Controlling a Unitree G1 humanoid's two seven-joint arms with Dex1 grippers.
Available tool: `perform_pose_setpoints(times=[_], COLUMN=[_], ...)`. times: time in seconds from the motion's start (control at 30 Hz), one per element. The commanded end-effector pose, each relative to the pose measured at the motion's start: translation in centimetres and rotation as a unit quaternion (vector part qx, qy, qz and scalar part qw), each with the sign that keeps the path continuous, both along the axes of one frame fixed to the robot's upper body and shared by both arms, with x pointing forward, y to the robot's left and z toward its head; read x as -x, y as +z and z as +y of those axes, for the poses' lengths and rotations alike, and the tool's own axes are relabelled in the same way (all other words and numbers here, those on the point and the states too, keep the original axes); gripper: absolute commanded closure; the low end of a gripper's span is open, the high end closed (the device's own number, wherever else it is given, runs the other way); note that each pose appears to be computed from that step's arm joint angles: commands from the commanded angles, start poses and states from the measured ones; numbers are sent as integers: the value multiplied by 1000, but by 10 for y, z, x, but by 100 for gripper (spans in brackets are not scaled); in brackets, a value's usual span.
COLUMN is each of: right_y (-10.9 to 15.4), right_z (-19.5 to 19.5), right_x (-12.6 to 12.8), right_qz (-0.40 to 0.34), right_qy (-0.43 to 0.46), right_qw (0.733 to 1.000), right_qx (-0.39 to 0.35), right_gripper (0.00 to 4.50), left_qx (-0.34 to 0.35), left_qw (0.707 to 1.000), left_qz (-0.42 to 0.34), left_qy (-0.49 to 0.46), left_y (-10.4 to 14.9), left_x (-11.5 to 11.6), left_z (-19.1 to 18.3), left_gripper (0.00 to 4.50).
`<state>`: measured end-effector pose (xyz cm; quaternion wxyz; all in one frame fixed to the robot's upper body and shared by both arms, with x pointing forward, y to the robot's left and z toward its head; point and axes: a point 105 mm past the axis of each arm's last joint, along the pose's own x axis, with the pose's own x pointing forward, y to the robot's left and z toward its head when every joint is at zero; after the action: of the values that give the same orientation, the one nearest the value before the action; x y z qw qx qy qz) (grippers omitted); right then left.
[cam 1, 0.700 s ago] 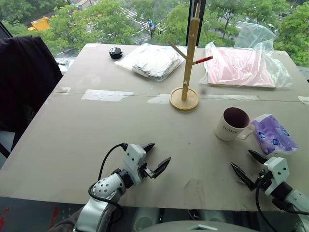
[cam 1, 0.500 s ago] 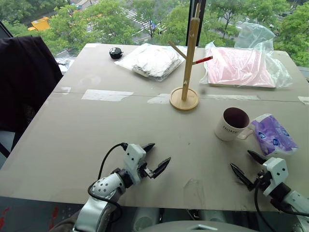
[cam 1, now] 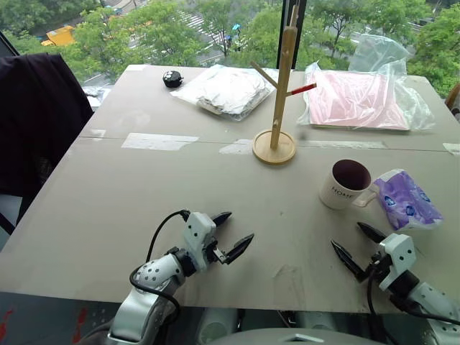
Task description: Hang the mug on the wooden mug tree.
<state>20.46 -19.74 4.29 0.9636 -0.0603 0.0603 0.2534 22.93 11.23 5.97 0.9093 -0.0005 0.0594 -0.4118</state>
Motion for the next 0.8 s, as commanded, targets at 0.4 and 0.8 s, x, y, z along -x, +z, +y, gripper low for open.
perform_pose_setpoints(times=[0.4, 0.8], right_y=[31, 46], right_z=[-27, -39], right_x=[-26, -49], right_qz=[-54, -90], right_qy=[-131, -159], right_qw=[987, 980], right_qx=[-78, -78], right_gripper=[3, 3], left_qx=[3, -53], left_qw=[980, 951], left_qz=[-62, -101], left_qy=[-188, -287], left_y=[60, 90], left_x=[8, 6], left_z=[-31, -58], left_gripper=[0, 0])
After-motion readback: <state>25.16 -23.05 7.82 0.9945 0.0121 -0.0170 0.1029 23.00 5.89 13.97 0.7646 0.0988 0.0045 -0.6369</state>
